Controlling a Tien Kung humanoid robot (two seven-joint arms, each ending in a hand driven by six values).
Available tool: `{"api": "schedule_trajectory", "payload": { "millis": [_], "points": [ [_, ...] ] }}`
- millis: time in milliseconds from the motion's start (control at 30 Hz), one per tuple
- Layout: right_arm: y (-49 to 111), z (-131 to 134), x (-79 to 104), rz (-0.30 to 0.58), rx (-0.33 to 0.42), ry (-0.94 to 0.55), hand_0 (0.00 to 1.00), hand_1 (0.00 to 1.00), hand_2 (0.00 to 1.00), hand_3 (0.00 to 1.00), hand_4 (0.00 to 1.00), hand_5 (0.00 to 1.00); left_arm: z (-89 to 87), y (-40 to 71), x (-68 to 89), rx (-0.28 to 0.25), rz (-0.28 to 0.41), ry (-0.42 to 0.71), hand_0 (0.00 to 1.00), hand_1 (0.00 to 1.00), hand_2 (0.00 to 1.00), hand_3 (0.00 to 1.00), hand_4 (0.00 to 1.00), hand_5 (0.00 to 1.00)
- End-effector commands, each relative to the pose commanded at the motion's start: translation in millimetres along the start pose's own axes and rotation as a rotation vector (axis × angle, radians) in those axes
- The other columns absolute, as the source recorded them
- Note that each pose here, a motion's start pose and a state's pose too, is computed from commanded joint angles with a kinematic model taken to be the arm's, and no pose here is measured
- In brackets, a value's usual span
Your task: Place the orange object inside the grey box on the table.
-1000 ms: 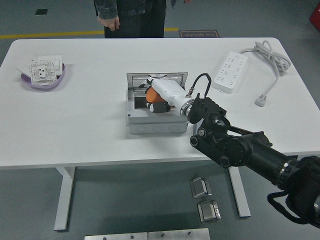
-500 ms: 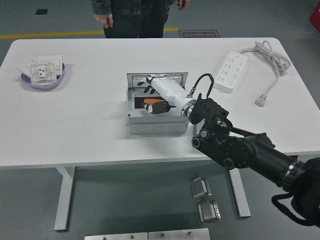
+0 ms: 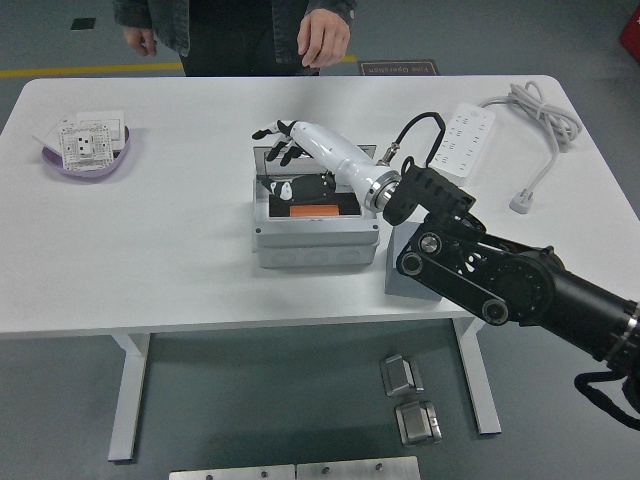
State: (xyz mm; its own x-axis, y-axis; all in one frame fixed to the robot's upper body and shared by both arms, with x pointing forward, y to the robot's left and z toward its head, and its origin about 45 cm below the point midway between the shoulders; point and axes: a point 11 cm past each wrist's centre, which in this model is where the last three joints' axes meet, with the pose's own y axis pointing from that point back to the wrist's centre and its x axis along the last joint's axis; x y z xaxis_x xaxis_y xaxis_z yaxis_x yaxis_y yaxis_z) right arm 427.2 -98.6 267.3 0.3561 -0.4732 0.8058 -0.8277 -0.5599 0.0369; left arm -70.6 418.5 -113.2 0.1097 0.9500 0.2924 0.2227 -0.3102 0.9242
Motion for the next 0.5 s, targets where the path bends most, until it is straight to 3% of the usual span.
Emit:
{"api": "schedule_trajectory", "payload": {
  "millis": [267, 500],
  "points": [
    [-13.3, 21, 36.1, 0.079, -0.051, -0.021, 0.622, 0.525, 0.612, 0.766, 0.687, 0.185, 3.0, 0.5, 2.7, -0.003, 0.004, -0.003, 0.626, 0.552, 0.531, 0.582, 0.423, 0.114],
    [-10.5, 59, 36.4, 0.1, -0.147, -0.055, 0.613, 0.519, 0.607, 0.737, 0.685, 0.181, 5.3, 0.8, 2.1, -0.008, 0.002, -0.006, 0.626, 0.548, 0.53, 0.58, 0.412, 0.108]
  ]
}}
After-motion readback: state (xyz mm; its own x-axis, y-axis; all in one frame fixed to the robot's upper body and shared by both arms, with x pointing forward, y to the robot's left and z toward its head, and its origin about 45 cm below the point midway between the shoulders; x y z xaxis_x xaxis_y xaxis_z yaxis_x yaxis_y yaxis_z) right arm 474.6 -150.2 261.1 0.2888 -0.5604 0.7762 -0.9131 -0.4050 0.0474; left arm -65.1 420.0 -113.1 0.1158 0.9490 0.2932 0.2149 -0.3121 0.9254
